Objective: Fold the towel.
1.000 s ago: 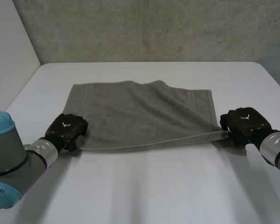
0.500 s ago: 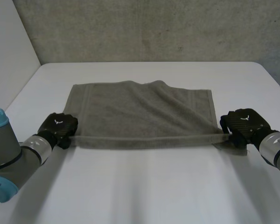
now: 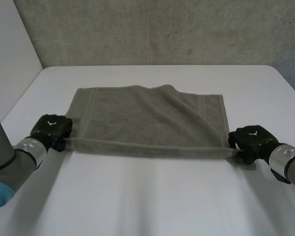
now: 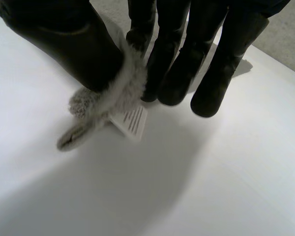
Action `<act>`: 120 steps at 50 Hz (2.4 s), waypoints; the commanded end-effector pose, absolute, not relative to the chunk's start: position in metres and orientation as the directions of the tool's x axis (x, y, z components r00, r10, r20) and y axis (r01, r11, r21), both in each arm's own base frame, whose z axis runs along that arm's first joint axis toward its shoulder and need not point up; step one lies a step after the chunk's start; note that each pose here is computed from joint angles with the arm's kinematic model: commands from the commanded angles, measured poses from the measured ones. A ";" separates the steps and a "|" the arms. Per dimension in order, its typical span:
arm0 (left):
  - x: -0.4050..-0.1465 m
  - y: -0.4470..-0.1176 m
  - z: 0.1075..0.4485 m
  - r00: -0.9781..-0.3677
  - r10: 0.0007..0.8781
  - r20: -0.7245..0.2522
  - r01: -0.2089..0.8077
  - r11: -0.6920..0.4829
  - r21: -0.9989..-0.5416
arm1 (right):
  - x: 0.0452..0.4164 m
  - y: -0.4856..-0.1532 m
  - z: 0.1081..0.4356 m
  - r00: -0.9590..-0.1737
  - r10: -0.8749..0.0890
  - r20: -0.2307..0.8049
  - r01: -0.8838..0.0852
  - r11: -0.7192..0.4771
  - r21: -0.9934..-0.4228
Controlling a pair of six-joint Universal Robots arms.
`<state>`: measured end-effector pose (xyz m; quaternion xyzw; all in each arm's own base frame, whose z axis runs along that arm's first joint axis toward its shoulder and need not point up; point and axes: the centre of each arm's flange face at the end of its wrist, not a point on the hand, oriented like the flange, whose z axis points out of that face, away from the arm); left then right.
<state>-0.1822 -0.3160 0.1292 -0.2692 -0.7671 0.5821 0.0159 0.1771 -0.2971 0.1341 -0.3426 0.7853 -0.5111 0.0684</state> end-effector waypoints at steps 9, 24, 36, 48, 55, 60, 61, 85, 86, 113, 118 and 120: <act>-0.187 -0.295 0.204 -0.860 0.395 -0.322 0.373 0.057 -0.926 | 0.175 -0.298 0.254 -0.759 -0.486 0.433 -0.465 -0.060 -0.883; -0.182 -0.262 0.273 -0.884 0.353 -0.307 0.305 -0.064 -0.950 | 0.165 -0.269 0.315 -0.559 -0.443 0.700 -0.708 -0.184 -0.682; -0.194 -0.298 0.214 -0.846 0.480 -0.231 0.310 0.091 -0.946 | 0.173 -0.312 0.257 -0.468 -0.549 0.692 -0.759 -0.151 -0.633; -0.216 -0.375 0.174 -0.842 0.483 -0.239 0.323 0.097 -0.941 | 0.200 -0.377 0.205 -0.449 -0.522 0.725 -0.767 -0.191 -0.613; -0.244 -0.413 0.164 -0.834 0.481 -0.272 0.317 0.013 -0.948 | 0.222 -0.407 0.180 -0.455 -0.433 0.778 -0.774 -0.240 -0.586; -0.256 -0.430 0.158 -0.829 0.480 -0.288 0.307 -0.040 -0.951 | 0.231 -0.421 0.166 -0.461 -0.387 0.799 -0.773 -0.267 -0.575; -0.256 -0.430 0.158 -0.829 0.480 -0.288 0.307 -0.041 -0.951 | 0.231 -0.421 0.166 -0.461 -0.387 0.799 -0.773 -0.267 -0.575; -0.261 -0.432 0.174 -0.869 0.413 -0.273 0.270 -0.066 -0.960 | 0.244 -0.432 0.211 -0.709 -0.281 0.646 -0.597 -0.247 -0.763; -0.259 -0.427 0.185 -0.878 0.402 -0.259 0.255 -0.065 -0.965 | 0.244 -0.432 0.211 -0.710 -0.281 0.646 -0.597 -0.247 -0.763; -0.224 -0.307 0.187 -0.911 0.402 -0.096 0.127 0.052 -0.991 | 0.188 -0.325 0.165 -0.718 -0.502 0.482 -0.618 0.144 -0.773; -0.224 -0.308 0.179 -0.911 0.404 -0.087 0.125 0.069 -0.990 | 0.181 -0.340 0.139 -0.725 -0.494 0.480 -0.615 0.149 -0.774; -0.224 -0.309 0.178 -0.911 0.404 -0.085 0.124 0.071 -0.990 | 0.179 -0.345 0.131 -0.727 -0.488 0.482 -0.614 0.149 -0.776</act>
